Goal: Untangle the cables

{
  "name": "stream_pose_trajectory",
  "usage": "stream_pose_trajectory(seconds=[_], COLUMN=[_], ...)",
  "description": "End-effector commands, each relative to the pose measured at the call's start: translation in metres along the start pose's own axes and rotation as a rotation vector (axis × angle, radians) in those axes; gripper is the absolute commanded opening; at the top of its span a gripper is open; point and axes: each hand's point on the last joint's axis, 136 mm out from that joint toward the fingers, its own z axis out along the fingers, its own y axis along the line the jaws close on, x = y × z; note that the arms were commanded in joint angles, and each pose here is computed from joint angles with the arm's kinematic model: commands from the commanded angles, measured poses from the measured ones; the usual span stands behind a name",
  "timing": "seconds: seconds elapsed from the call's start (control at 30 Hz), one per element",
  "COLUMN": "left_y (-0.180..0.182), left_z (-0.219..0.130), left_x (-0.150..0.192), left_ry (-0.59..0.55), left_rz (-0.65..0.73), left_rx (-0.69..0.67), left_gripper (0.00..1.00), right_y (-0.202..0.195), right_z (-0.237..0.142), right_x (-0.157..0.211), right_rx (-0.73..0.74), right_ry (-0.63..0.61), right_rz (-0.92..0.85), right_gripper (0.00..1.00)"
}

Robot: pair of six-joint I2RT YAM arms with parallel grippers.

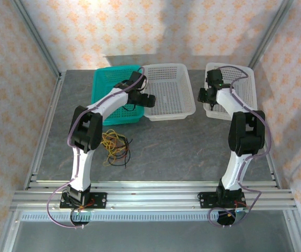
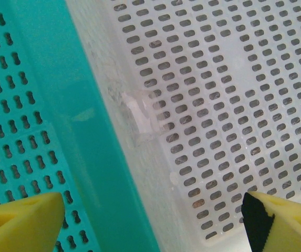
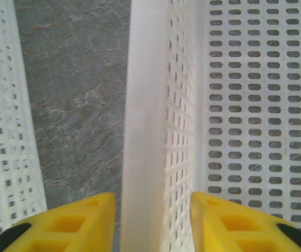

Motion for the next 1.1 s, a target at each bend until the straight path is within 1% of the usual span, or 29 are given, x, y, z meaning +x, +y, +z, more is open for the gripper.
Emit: stream_pose_trajectory(seconds=[0.0,0.03,0.17,0.23,0.27,0.33,0.43,0.57,0.73,0.9,1.07], left_y=[-0.003,-0.002,0.011,0.018,0.023,0.029,0.038,0.047,0.047,0.045,0.044], left_z=[-0.041,-0.046,-0.058,-0.059,-0.057,-0.054,-0.050,-0.044,-0.033,-0.024,-0.016], left_x=[-0.031,-0.033,-0.041,-0.044,-0.046,-0.049,-0.054,-0.058,-0.058,-0.057,-0.054], left_ry=[-0.139,-0.157,-0.234,-0.255,-0.256,-0.254,-0.265,-0.264,-0.243,-0.221,-0.202], left_rz=[-0.016,-0.021,-0.092,-0.144,-0.173,-0.214,-0.259,-0.296,-0.300,-0.292,-0.290], left_rx=[0.006,0.001,-0.012,0.005,0.018,0.038,0.044,0.051,0.076,0.098,0.102], left_gripper=[0.92,0.93,0.98,0.99,0.99,0.99,0.99,0.99,0.99,0.99,0.99], right_y=[0.009,0.008,0.012,0.018,0.022,0.028,0.036,0.038,0.039,0.045,0.043], right_z=[-0.045,-0.049,-0.058,-0.051,-0.047,-0.037,-0.025,-0.014,0.004,0.016,0.025], right_x=[-0.032,-0.035,-0.039,-0.039,-0.038,-0.039,-0.042,-0.052,-0.057,-0.061,-0.064], right_rx=[-0.033,-0.030,-0.061,-0.093,-0.113,-0.143,-0.174,-0.168,-0.162,-0.209,-0.189], right_ry=[-0.149,-0.165,-0.214,-0.201,-0.185,-0.156,-0.135,-0.134,-0.111,-0.098,-0.082], right_rz=[0.012,0.019,0.048,0.055,0.053,0.052,0.050,0.053,0.044,0.051,0.045], right_gripper=[0.50,0.53,0.74,0.84,0.92,0.98,1.00,1.00,1.00,1.00,1.00])
